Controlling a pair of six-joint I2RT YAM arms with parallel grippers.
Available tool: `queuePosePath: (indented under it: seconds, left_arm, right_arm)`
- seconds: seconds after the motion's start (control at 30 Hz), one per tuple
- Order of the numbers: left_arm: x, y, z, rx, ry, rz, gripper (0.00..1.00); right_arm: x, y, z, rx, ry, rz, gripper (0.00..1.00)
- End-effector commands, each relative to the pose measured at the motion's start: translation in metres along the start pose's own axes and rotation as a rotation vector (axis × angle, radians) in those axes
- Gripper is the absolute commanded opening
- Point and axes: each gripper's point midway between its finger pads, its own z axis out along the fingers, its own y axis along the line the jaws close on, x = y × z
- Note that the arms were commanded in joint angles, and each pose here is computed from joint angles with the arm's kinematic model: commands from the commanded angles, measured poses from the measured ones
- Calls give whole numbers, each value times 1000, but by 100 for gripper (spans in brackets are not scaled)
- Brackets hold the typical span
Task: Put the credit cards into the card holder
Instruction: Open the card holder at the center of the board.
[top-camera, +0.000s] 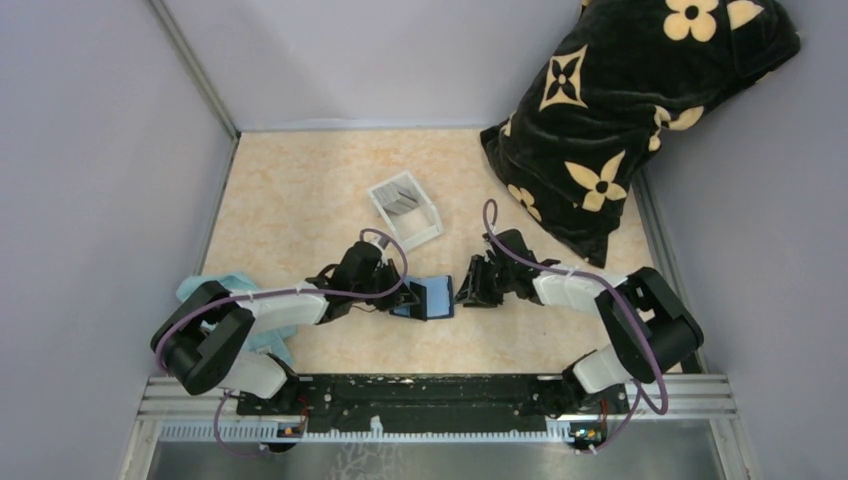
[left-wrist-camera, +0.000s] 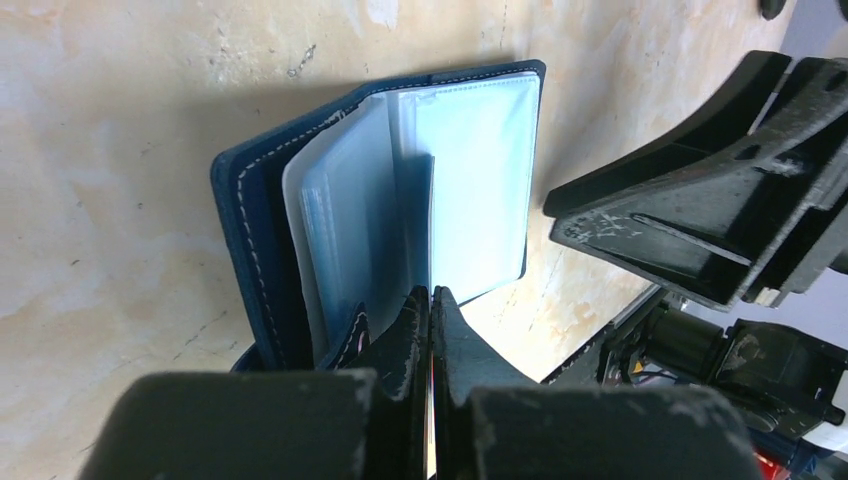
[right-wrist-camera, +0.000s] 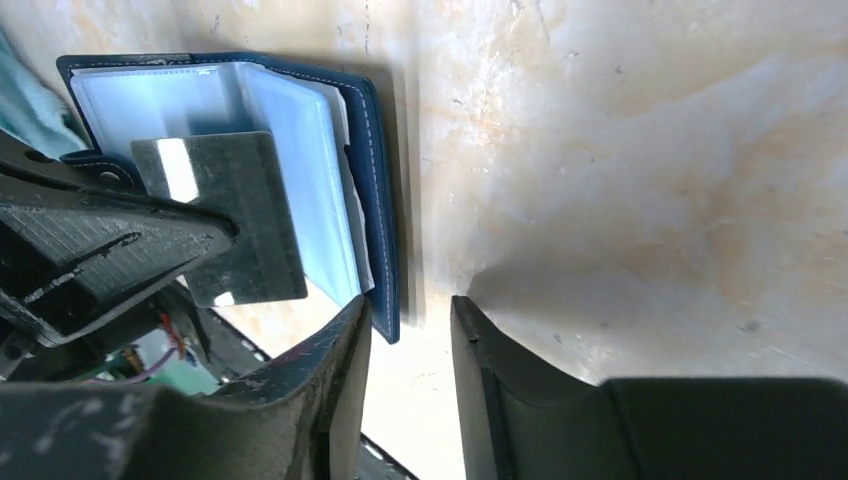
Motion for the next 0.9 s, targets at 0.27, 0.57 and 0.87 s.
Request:
queuePosePath:
  seconds: [0.27,0.57,0.87]
  left_arm:
    - [-6,-1,4,-27,-32,9,0]
    - [-8,1,2,-40,-40,14,0]
    - [-8,1,2,-39,-40,15,0]
  right_arm:
    - [-59,48,-40,56,-222,-263,29]
    - [-46,65,-3,46,-125,-311,0]
    - [-25,38,28,75,-58,-267,0]
